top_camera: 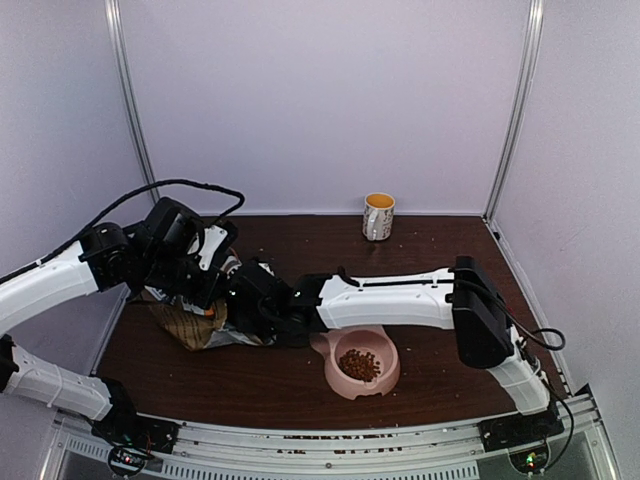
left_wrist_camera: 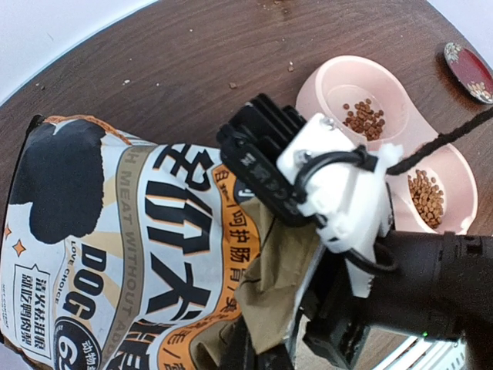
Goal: Serve the pet food
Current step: Collect the pet food from the pet food bag.
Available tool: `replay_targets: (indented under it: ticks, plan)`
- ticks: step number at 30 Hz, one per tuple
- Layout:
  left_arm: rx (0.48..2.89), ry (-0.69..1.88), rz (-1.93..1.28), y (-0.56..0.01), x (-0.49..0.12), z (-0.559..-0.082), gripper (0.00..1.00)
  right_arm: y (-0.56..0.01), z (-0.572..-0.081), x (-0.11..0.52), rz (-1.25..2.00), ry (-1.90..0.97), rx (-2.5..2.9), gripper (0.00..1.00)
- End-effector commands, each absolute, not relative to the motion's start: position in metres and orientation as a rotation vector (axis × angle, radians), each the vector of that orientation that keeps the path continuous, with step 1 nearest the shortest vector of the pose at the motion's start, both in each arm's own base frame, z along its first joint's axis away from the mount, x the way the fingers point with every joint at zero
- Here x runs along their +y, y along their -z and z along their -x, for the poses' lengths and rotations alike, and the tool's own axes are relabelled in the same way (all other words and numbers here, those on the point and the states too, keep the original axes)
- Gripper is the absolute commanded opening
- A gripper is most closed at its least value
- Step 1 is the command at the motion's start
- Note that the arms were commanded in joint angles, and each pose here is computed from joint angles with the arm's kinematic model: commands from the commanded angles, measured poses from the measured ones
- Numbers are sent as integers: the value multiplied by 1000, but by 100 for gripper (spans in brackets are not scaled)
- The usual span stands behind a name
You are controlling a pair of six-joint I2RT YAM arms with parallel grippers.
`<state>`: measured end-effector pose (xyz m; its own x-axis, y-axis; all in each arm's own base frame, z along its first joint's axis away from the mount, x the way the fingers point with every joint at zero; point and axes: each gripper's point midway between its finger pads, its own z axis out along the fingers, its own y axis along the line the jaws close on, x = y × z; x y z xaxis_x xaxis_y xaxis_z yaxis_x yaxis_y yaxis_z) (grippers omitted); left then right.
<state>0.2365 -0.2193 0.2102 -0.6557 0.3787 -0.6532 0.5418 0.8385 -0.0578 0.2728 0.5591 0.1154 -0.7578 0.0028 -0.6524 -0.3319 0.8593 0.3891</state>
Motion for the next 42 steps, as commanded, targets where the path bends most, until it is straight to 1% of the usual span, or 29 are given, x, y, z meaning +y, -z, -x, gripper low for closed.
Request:
replay_targets:
  ticks: [1,6,10,14,18,25,34,42]
  plan:
    - [2249,385,-634,-239,-224,-243,0,-69,-299,532,250,-365,2382,0]
    - [2243,387,-631,-240,-223,-243,0,-41,-274,548,406,-412,2458,0]
    - [2244,381,-629,-240,-223,-244,0,-34,-245,560,529,-556,2532,0]
    - [2245,381,-627,-240,-224,-245,0,-62,-227,573,514,-838,2531,0]
    - [2241,384,-625,-241,-224,-245,0,-77,-220,578,457,-1015,2547,0]
    - [2245,376,-622,-239,-223,-245,0,-92,-220,590,336,-1257,2531,0]
    - [2245,354,-610,-238,-219,-246,0,-117,-227,583,226,-1401,2462,0]
    - [2242,332,-591,-237,-214,-247,0,-141,-235,561,111,-1475,2375,0]
